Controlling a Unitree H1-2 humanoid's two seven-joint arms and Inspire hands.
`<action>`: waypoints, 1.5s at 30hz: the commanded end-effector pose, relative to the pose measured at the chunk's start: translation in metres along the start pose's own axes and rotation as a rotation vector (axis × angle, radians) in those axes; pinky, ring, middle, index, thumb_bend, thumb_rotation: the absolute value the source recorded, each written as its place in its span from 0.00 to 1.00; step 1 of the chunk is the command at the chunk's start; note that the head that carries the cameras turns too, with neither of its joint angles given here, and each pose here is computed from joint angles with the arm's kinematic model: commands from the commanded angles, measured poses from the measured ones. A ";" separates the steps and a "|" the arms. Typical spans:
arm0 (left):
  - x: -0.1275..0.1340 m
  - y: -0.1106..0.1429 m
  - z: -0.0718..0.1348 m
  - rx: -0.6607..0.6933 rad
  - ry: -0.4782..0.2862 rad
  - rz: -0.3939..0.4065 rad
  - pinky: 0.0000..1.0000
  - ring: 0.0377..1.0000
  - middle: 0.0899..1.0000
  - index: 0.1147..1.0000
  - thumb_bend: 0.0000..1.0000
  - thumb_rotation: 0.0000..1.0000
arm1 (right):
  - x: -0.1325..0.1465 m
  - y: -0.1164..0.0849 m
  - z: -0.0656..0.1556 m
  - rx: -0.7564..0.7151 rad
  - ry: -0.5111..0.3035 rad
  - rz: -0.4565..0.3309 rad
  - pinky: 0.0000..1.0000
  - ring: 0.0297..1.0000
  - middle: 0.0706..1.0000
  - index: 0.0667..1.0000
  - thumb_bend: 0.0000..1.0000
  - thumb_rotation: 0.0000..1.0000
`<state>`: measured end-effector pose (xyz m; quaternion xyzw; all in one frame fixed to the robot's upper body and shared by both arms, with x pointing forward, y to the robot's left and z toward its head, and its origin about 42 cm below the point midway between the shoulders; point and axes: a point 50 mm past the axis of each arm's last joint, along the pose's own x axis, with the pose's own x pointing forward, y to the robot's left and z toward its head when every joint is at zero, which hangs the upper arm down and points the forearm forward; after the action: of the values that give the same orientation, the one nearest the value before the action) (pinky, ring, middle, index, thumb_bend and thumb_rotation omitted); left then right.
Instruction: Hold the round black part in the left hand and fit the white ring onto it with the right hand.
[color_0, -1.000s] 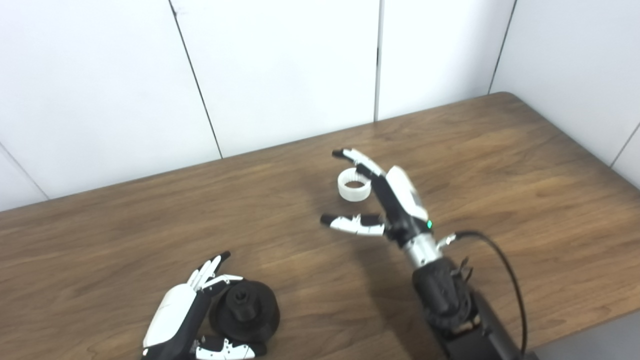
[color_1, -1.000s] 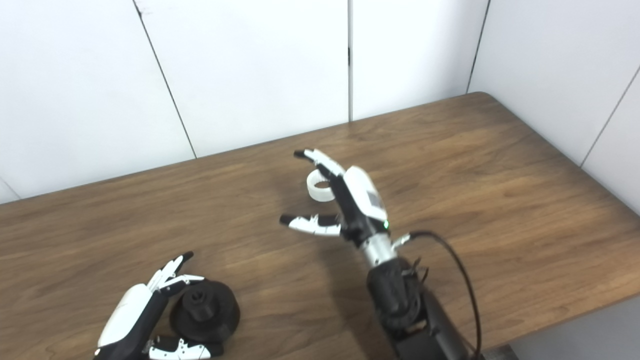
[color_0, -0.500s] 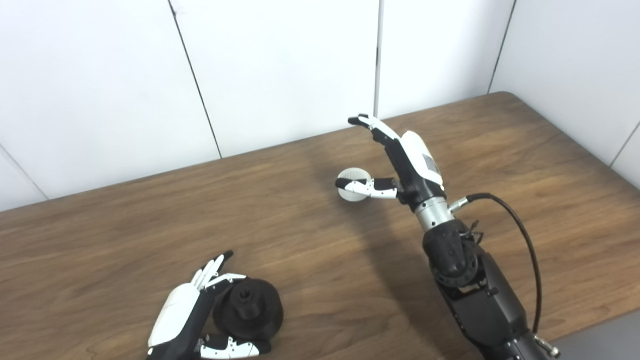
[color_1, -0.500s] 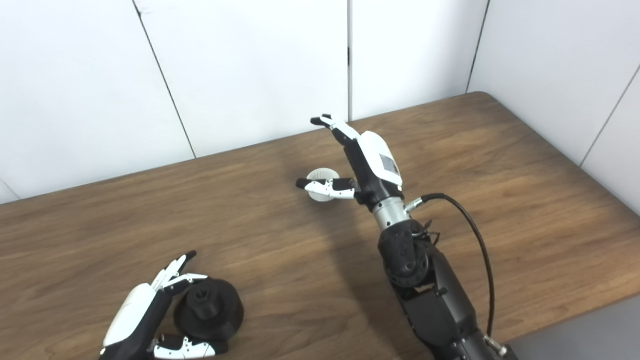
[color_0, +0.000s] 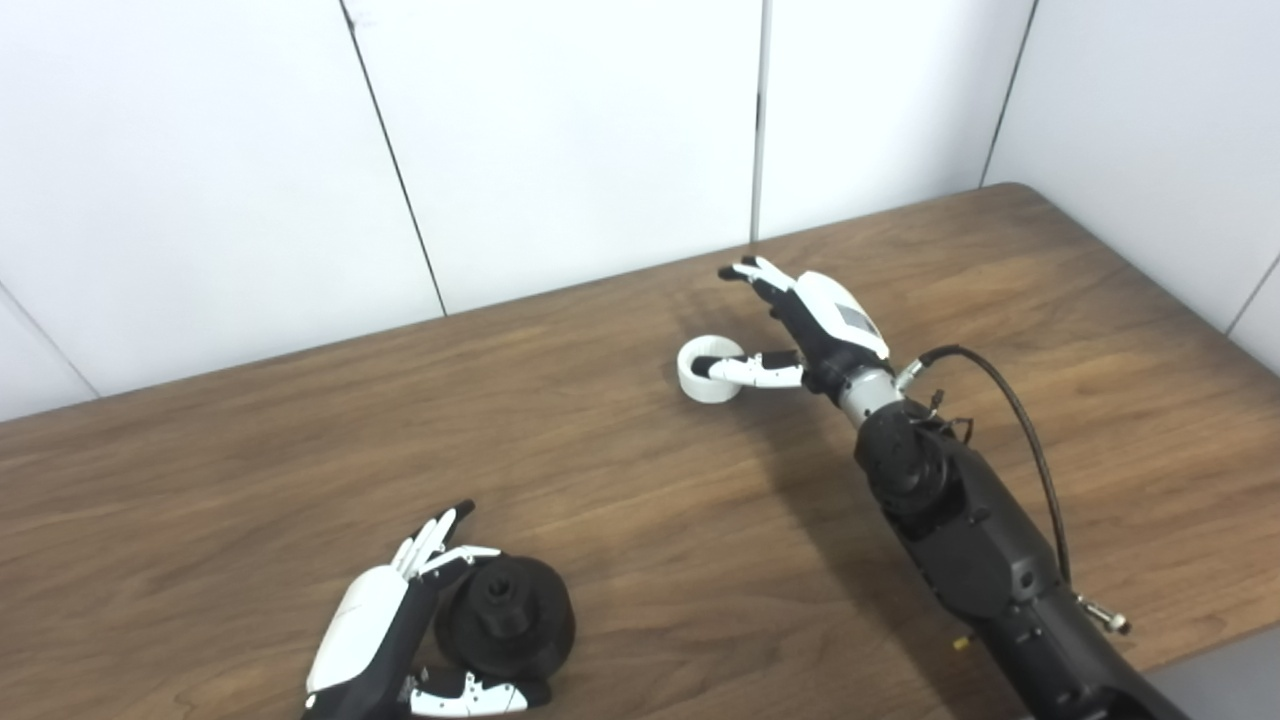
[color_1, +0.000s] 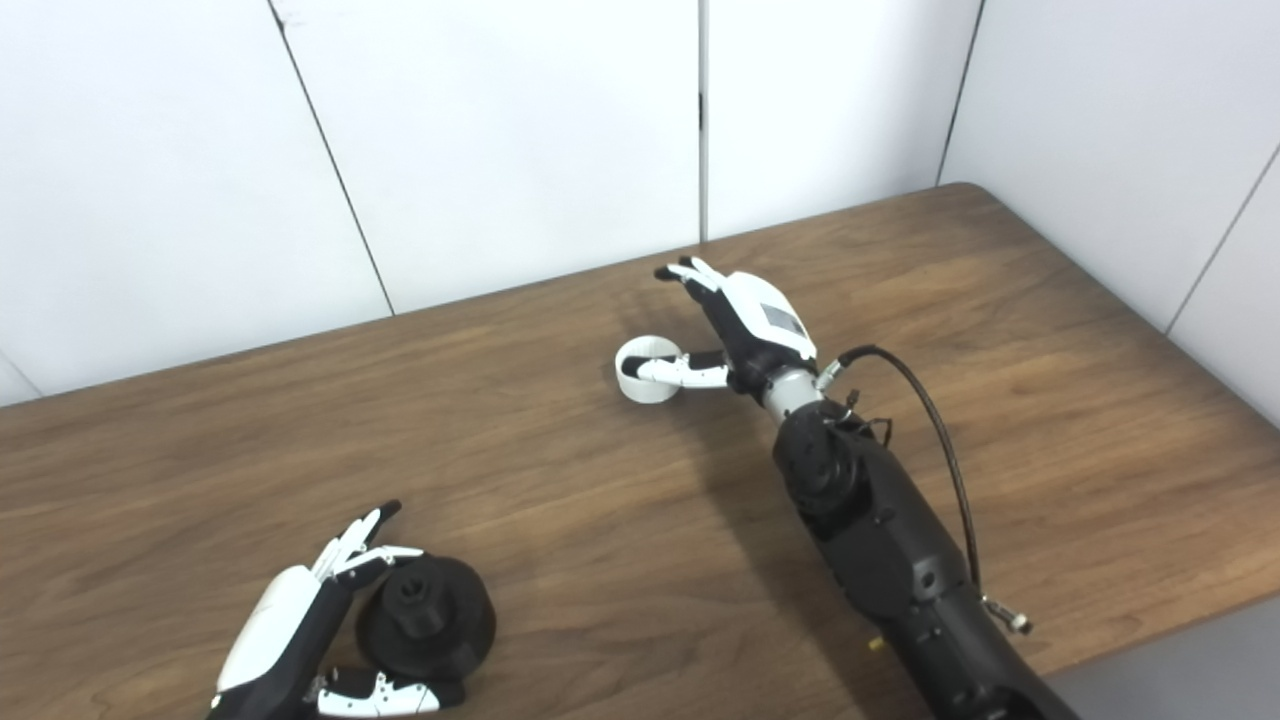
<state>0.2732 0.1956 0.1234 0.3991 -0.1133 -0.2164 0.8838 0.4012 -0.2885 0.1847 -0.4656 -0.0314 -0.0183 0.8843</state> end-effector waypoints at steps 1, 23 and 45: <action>0.003 0.003 0.004 0.023 -0.020 0.009 1.00 1.00 1.00 0.61 1.00 0.36 | 0.017 -0.022 0.015 -0.022 -0.055 -0.049 0.79 0.95 0.96 0.88 0.79 0.59; 0.006 0.004 0.007 0.012 -0.016 0.015 1.00 1.00 1.00 0.61 1.00 0.34 | 0.012 0.006 0.007 -0.070 -0.014 0.111 0.91 1.00 1.00 0.90 1.00 0.74; 0.006 0.006 0.009 0.022 -0.015 0.008 1.00 1.00 1.00 0.61 1.00 0.36 | 0.008 0.021 0.008 -0.044 -0.061 0.071 0.90 0.96 0.96 0.68 0.86 0.41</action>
<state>0.2735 0.1907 0.1235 0.3965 -0.1107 -0.2173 0.8850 0.4049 -0.2764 0.1618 -0.4923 -0.0077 0.0263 0.8700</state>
